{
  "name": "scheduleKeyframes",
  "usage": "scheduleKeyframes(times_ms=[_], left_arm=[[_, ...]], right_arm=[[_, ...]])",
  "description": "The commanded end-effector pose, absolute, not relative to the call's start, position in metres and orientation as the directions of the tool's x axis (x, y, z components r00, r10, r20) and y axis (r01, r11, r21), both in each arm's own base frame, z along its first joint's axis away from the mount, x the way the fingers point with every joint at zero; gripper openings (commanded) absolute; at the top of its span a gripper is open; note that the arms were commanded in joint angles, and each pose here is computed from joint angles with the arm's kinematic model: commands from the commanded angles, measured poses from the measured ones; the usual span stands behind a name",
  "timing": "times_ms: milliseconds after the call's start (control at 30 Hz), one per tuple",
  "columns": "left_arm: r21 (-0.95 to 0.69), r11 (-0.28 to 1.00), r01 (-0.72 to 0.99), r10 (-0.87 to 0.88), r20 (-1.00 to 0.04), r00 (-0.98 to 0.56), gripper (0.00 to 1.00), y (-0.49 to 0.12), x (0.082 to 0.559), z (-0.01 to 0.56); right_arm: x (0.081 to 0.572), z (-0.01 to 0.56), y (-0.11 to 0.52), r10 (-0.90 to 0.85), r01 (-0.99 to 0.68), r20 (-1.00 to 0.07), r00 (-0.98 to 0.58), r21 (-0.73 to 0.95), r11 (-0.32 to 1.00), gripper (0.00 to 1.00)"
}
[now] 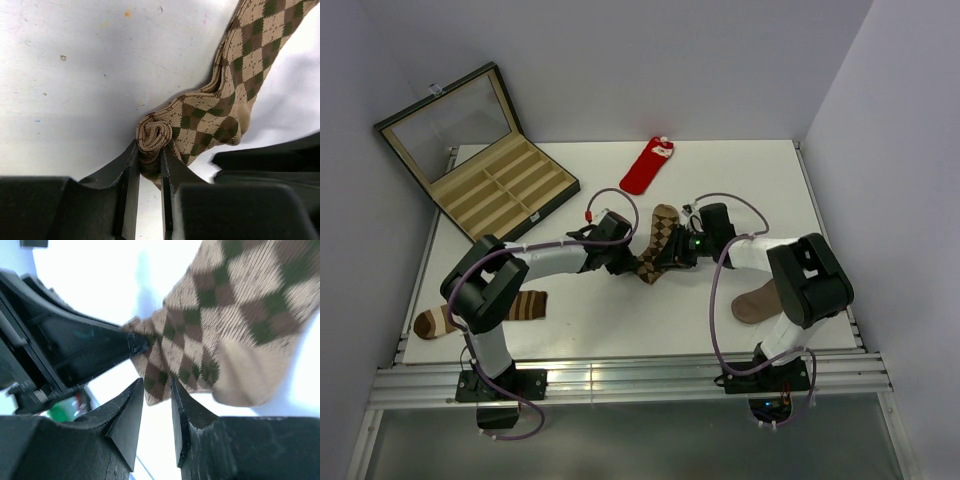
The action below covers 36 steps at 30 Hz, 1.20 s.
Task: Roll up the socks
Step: Roll the sock at the center of the board.
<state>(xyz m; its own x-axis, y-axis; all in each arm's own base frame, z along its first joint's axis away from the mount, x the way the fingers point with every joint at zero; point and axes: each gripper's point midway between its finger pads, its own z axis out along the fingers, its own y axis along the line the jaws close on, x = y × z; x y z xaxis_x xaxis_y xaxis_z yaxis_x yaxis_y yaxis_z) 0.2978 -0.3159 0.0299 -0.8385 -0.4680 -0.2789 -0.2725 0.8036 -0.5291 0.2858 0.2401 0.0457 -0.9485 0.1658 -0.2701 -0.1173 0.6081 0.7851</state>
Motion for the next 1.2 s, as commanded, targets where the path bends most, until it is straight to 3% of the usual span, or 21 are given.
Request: scheduleKeyframes(times_ms=[0, 633, 733, 867, 933, 1167], left_arm=[[-0.385, 0.875, -0.293, -0.422, -0.312, -0.851, 0.00, -0.288, 0.288, 0.008], [-0.282, 0.916, -0.285, -0.372, -0.333, -0.866, 0.00, -0.274, 0.286, 0.006], [-0.263, 0.921, -0.287, -0.365, -0.331, -0.870, 0.00, -0.273, 0.288, 0.007], [-0.264, 0.923, -0.281, -0.360, -0.333, -0.871, 0.00, -0.276, 0.291, 0.010], [-0.253, 0.926, -0.282, -0.355, -0.326, -0.876, 0.00, -0.277, 0.292, 0.009], [-0.258, 0.925, -0.280, -0.353, -0.305, -0.884, 0.00, -0.281, 0.290, 0.006]], right_arm=[[0.316, 0.059, 0.224, 0.164, -0.190, -0.428, -0.889, 0.670, 0.717, 0.36], [0.380, 0.014, 0.212, 0.102, -0.125, -0.421, -0.901, 0.477, 0.870, 0.35], [0.384, 0.034, 0.213, 0.068, -0.195, -0.512, -0.856, 0.442, 0.876, 0.37], [0.354, 0.050, 0.220, 0.009, -0.293, -0.605, -0.796, 0.399, 0.869, 0.43], [0.351, 0.074, 0.230, -0.007, -0.348, -0.703, -0.711, 0.343, 0.872, 0.46], [0.301, 0.087, 0.256, -0.104, -0.529, -0.822, -0.560, 0.258, 0.809, 0.49]])
